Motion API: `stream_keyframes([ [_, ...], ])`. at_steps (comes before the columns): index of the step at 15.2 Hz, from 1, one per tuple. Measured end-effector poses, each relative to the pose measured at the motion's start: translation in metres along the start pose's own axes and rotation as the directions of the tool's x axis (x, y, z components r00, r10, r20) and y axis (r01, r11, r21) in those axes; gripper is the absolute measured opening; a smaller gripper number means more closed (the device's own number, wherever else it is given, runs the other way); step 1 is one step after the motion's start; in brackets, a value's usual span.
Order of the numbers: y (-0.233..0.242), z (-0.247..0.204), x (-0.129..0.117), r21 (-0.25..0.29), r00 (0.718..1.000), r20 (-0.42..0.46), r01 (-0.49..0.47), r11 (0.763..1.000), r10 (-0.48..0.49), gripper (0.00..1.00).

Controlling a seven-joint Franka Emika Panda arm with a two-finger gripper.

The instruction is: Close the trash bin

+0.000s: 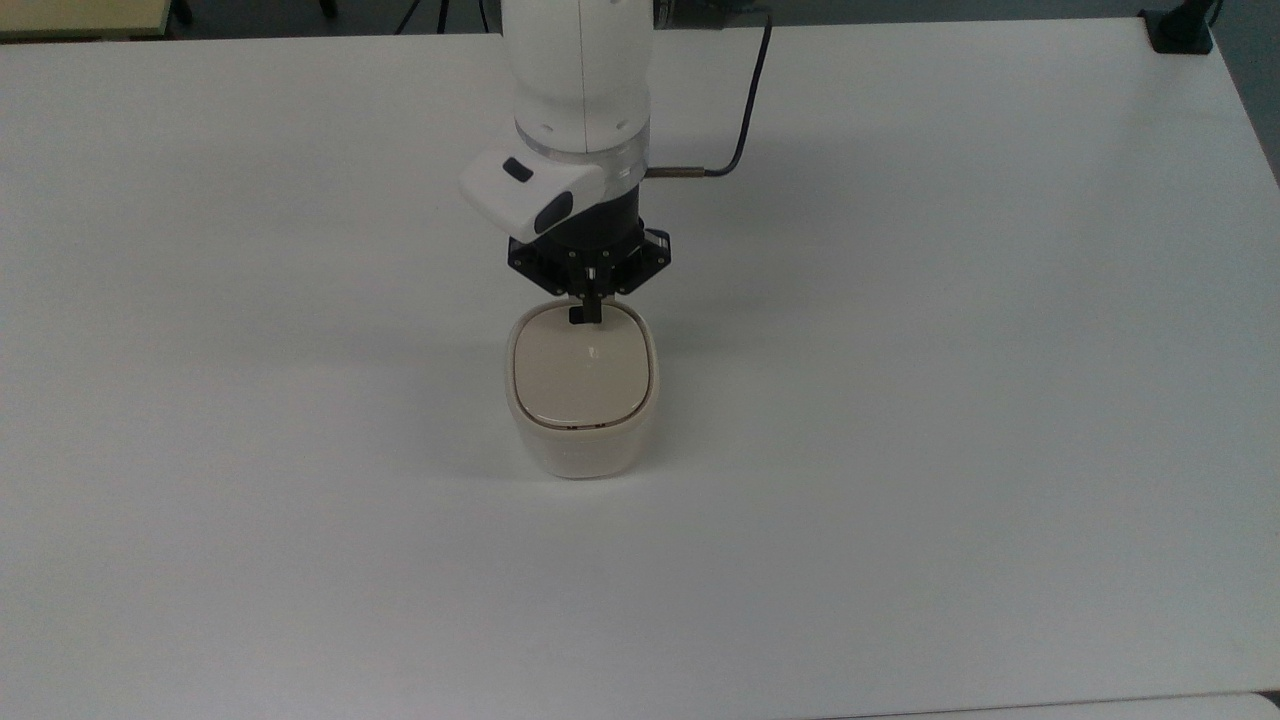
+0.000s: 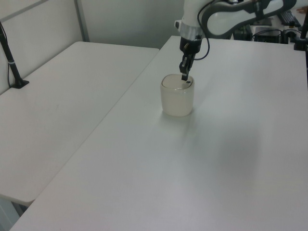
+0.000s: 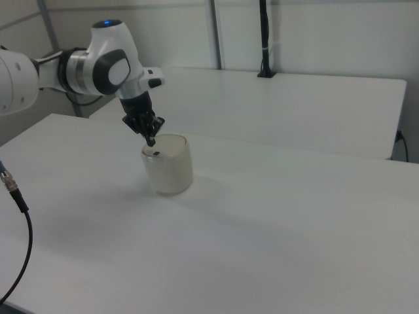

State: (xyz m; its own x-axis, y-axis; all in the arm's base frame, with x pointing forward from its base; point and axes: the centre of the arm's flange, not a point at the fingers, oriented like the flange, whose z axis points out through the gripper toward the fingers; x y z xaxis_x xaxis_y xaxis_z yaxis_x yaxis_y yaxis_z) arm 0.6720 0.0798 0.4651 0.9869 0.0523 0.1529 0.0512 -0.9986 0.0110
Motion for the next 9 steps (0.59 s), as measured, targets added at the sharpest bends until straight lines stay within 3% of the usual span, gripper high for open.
stream_keyframes([
  [4,0.019,-0.074,-0.034,-0.033,0.995,0.094,-0.010,0.999,0.013,0.01],
  [9,0.036,-0.127,-0.071,-0.114,0.990,0.083,-0.108,0.988,0.118,0.04],
])
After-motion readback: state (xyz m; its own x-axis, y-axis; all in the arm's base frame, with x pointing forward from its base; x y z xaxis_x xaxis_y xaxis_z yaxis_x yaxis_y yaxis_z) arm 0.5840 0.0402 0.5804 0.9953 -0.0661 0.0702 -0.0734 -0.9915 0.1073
